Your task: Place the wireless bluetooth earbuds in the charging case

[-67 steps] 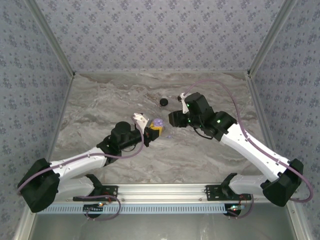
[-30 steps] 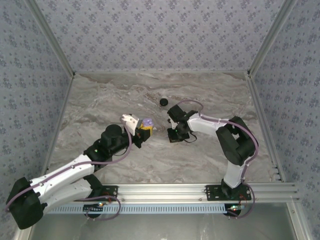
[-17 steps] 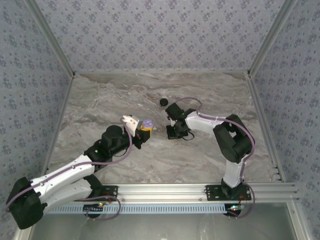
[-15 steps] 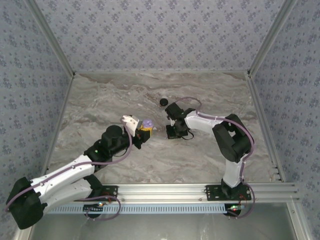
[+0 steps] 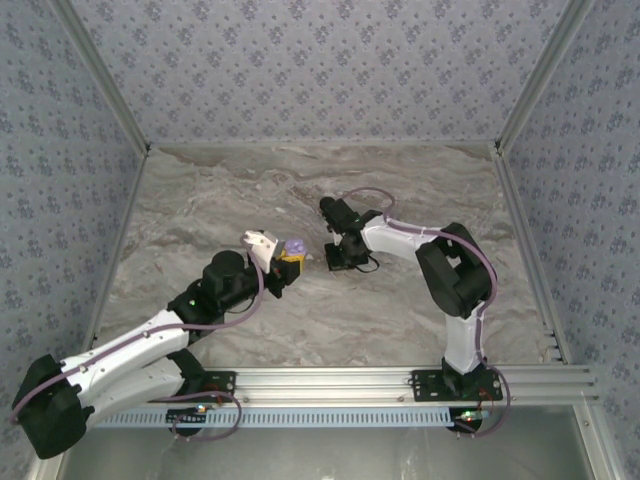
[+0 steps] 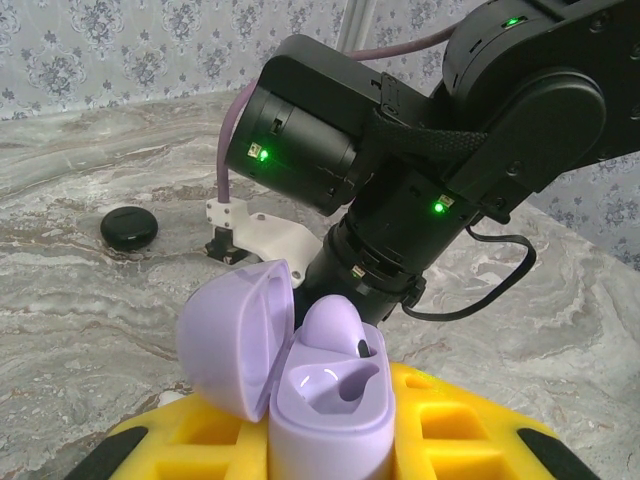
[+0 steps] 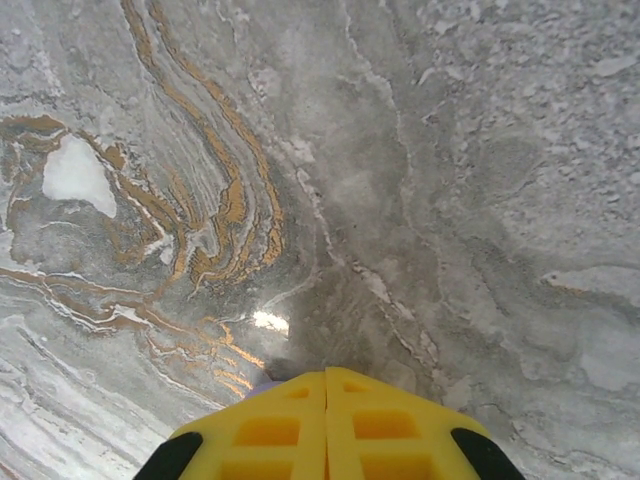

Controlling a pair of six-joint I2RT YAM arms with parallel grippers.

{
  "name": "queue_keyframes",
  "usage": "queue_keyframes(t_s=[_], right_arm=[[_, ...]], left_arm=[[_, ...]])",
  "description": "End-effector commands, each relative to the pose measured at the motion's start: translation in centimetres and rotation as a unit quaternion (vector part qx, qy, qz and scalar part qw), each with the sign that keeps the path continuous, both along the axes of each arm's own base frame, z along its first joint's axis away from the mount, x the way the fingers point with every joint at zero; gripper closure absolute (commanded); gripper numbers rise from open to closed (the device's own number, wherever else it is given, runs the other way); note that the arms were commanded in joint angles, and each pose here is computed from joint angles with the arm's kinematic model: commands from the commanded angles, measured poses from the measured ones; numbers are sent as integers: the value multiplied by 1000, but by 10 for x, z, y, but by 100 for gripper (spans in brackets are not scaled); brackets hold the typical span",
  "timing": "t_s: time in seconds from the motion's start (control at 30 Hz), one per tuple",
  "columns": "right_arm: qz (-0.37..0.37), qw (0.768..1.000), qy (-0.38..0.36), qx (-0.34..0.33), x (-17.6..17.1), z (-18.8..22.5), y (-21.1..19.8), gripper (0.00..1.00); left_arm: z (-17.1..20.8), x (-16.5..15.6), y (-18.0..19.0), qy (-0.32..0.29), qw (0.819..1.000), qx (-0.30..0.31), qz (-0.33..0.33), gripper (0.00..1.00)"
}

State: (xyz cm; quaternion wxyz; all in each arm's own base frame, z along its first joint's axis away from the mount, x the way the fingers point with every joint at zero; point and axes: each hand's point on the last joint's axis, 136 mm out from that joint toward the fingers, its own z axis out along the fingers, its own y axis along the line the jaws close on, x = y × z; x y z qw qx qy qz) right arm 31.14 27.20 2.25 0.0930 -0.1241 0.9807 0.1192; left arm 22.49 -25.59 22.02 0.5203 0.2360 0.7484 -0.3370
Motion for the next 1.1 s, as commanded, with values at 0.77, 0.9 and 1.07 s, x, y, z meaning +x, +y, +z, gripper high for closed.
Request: queue_keyframes(t_s=[0.77, 0.9, 1.07], right_arm=[[91, 995, 27, -17, -12, 20, 7, 59], [97, 994, 37, -15, -13, 17, 9, 59], [101, 994, 44, -17, -13, 13, 13, 61]], left_arm=[[12, 1, -6, -8, 1000, -17, -6, 77], [12, 1, -6, -8, 1000, -17, -6, 77], [11, 1, -7, -7, 1000, -16, -6, 77]])
